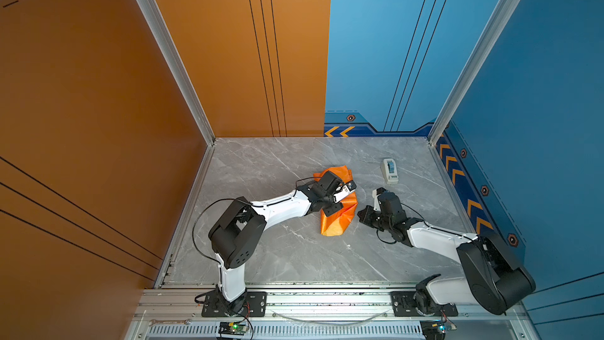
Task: Wrap a gift box in wrapping paper
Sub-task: Fold the wrapping paper for the gift box.
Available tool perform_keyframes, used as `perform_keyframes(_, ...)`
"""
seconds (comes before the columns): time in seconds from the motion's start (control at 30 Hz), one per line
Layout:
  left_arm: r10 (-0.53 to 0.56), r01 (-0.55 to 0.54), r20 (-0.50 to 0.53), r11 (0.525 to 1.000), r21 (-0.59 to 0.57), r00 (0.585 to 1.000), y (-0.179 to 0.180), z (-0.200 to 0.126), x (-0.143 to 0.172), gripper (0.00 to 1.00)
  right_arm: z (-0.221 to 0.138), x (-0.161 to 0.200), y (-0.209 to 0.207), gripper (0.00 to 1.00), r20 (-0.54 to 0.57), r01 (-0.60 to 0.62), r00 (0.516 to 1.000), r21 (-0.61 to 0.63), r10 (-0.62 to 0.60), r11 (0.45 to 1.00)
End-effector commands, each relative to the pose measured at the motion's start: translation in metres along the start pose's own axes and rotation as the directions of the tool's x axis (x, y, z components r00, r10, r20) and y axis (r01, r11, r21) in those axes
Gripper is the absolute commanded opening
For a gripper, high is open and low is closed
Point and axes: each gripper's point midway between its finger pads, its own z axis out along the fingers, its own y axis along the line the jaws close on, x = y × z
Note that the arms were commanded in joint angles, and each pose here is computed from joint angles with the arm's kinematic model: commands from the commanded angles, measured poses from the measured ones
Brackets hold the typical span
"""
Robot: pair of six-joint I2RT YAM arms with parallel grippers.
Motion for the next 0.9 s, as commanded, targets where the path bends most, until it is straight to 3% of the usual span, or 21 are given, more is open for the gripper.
perform_keyframes(0.0, -0.008, 0.012, -0.057, 0.998, 0.065, 0.998, -0.017, 0.006, 0.019, 0.52, 0.007, -0.006, -0.002, 0.05, 0.028, -0.027, 0.999, 0.025, 0.026, 0.999)
perform_keyframes(0.67, -0.008, 0.012, -0.06, 0.997, 0.071, 0.998, -0.018, 0.007, 0.02, 0.52, 0.037, -0.007, 0.032, 0.07, 0.043, 0.068, 0.997, -0.027, -0.067, 0.997)
perform_keyframes(0.87, -0.007, 0.011, -0.057, 0.997, 0.071, 0.998, -0.018, 0.006, 0.02, 0.52, 0.048, 0.002, 0.034, 0.12, 0.021, 0.095, 0.995, 0.001, -0.095, 0.995)
